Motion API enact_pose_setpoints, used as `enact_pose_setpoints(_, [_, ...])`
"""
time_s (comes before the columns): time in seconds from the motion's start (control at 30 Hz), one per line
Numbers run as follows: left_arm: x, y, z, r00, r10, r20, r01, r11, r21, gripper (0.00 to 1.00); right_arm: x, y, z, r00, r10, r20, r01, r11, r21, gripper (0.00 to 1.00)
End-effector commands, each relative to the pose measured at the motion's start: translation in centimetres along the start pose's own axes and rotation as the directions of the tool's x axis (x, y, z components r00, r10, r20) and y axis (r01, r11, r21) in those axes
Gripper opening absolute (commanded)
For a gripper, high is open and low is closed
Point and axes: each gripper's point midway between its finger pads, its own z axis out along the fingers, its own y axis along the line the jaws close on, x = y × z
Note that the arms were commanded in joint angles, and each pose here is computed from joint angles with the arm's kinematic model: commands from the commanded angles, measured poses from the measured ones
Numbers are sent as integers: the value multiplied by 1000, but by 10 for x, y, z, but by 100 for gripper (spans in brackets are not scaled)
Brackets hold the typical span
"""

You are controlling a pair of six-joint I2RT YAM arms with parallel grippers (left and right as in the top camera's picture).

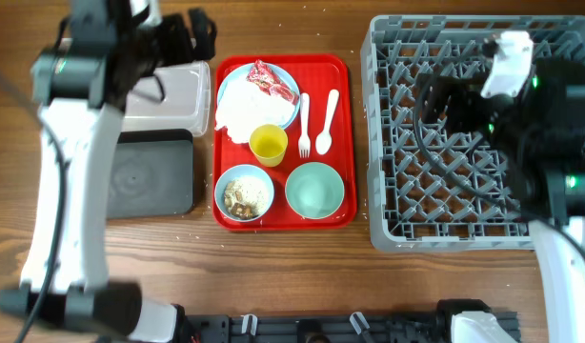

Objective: Sort waste into correct bins and load items into the dishwasher rack
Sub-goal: 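Reach the left gripper to the plate and grasp the white napkin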

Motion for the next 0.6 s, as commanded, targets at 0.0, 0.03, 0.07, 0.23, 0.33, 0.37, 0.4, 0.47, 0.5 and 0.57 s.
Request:
enact_pose_setpoints(0.0, [-12, -15, 38, 997, 50, -53, -52, 998, -45, 100, -6, 10, 8, 996, -85, -33, 83, 994, -67, 100])
enact_pose_setpoints(0.03, [-10, -21, 54, 996, 58, -72, -61, 997, -37, 100, -3, 9, 12, 996, -80, -48, 77, 995, -67, 100])
enact_pose_setpoints(0.07, [-5, -27, 68, 994, 67, -89, -69, 997, -19, 100, -1, 8, 15, 996, -64, -58, 60, 996, -65, 100])
enact_pose_setpoints(0.23, [58, -51, 138, 950, 58, -308, -41, 997, 62, 100, 9, 5, 20, 994, 9, -108, -15, 998, -56, 100])
enact_pose_setpoints(0.33, [92, -31, 183, 912, -94, -400, 80, 995, -53, 100, 9, 5, 20, 994, 10, -108, -16, 998, -56, 100])
enact_pose_setpoints(0.37, [101, -19, 195, 898, -172, -404, 128, 983, -134, 100, 10, 5, 21, 994, 10, -109, -16, 998, -56, 100])
enact_pose_setpoints(0.4, [110, -6, 207, 885, -246, -395, 171, 961, -216, 100, 10, 5, 21, 994, 11, -113, -17, 998, -56, 100])
enact_pose_setpoints(0.47, [126, 12, 224, 861, -339, -379, 218, 919, -327, 100, 15, 4, 24, 991, 24, -133, -31, 998, -53, 100])
enact_pose_setpoints(0.5, [135, 16, 232, 849, -354, -393, 222, 913, -343, 98, 18, 3, 25, 989, 28, -143, -35, 998, -51, 100])
enact_pose_setpoints(0.57, [147, 20, 240, 835, -361, -415, 213, 908, -362, 95, 21, 1, 29, 987, 32, -156, -40, 998, -49, 100])
